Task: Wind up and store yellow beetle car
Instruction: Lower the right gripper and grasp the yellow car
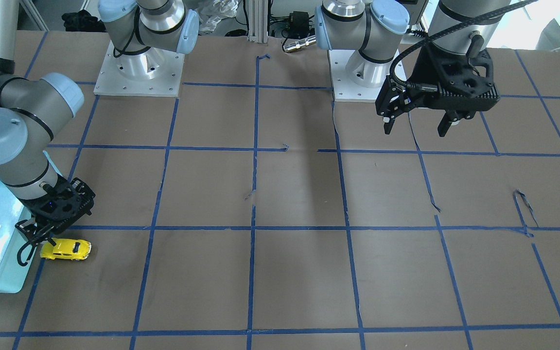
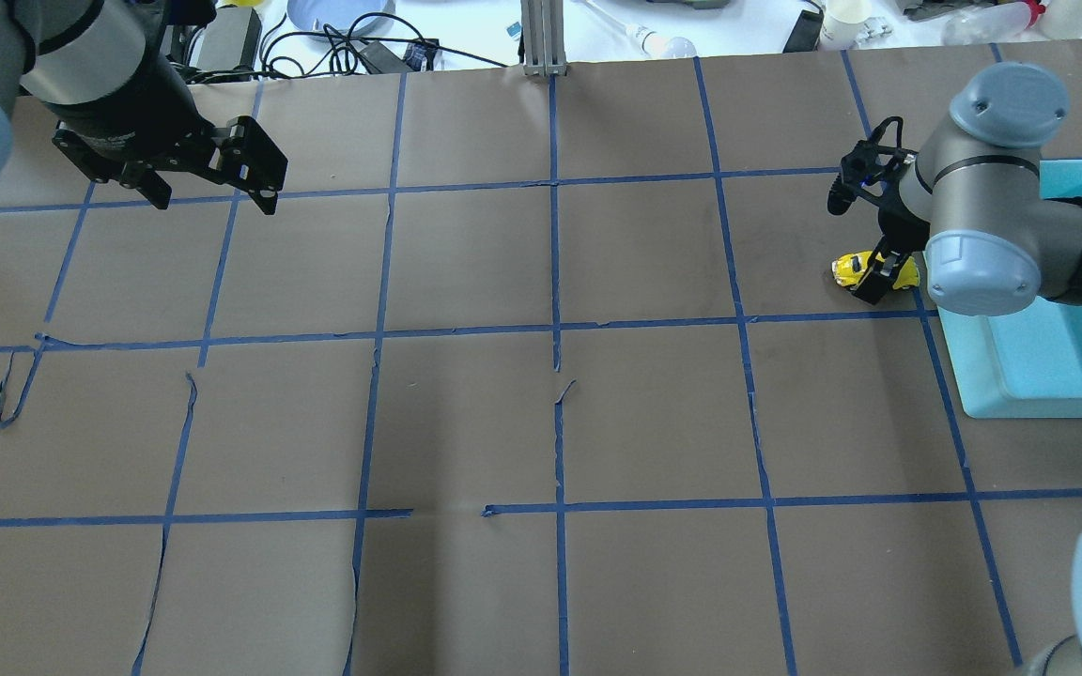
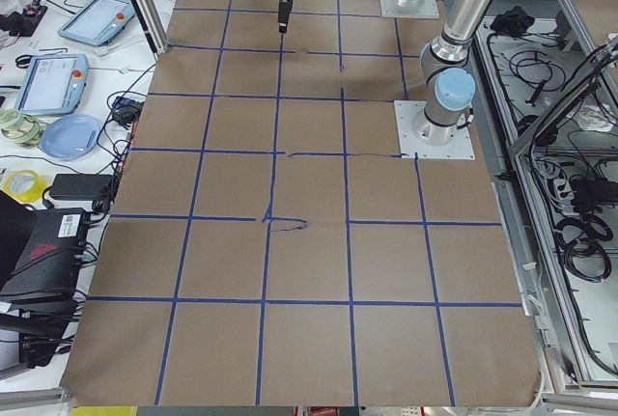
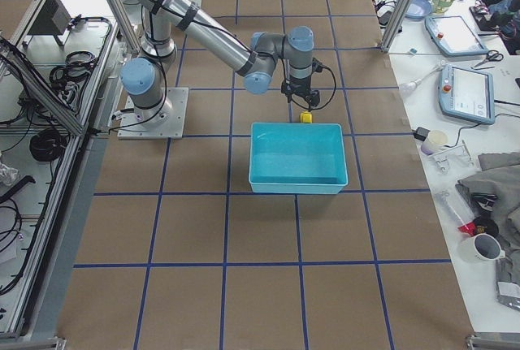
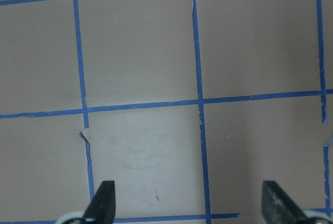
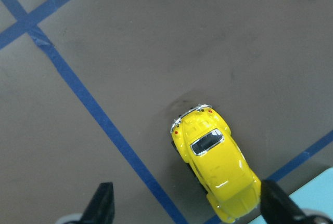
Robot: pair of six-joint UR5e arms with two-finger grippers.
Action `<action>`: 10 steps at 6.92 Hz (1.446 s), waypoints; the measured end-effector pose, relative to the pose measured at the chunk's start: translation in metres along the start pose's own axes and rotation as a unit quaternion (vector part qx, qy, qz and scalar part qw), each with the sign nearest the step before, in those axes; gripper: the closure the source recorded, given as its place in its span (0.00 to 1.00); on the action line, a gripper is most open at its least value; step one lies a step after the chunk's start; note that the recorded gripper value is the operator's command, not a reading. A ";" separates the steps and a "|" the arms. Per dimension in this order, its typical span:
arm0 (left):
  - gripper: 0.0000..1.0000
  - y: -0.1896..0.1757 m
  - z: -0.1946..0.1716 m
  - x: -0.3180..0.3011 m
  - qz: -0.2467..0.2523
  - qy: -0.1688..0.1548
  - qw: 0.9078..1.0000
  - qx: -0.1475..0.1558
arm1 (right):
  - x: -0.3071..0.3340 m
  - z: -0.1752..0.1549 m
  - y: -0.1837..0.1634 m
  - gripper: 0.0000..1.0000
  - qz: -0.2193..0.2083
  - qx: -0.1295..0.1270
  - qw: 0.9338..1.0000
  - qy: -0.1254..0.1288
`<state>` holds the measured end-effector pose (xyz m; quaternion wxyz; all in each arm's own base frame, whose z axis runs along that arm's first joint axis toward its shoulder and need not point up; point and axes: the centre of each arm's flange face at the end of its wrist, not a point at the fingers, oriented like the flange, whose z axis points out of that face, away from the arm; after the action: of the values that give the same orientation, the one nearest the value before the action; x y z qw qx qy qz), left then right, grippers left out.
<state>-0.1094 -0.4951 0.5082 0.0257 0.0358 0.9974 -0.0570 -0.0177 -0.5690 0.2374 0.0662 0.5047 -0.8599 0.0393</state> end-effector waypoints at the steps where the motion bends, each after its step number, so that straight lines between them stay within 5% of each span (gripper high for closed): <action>1: 0.00 0.000 0.000 0.000 0.000 0.000 1.000 0.000 | 0.004 0.005 -0.001 0.00 -0.061 0.005 0.998 0.008; 4: 0.00 0.000 -0.001 0.000 0.000 0.000 1.000 0.001 | 0.014 0.021 0.004 0.07 -0.143 0.015 0.989 0.012; 7: 0.00 0.000 -0.001 0.000 0.000 0.002 1.000 0.002 | 0.023 0.050 0.020 0.23 -0.157 0.021 0.987 -0.006; 9: 0.00 0.000 -0.001 0.000 0.000 0.002 1.000 0.003 | 0.023 0.059 0.019 0.66 -0.177 0.032 0.984 -0.013; 10: 0.00 0.000 -0.001 0.000 0.000 0.002 1.000 0.003 | 0.023 0.060 0.019 0.76 -0.182 0.033 0.983 -0.014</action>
<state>-0.1099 -0.4954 0.5092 0.0233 0.0359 0.9973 -0.0596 -0.0499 -0.5873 0.1819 0.0438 0.6549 -0.7529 0.0479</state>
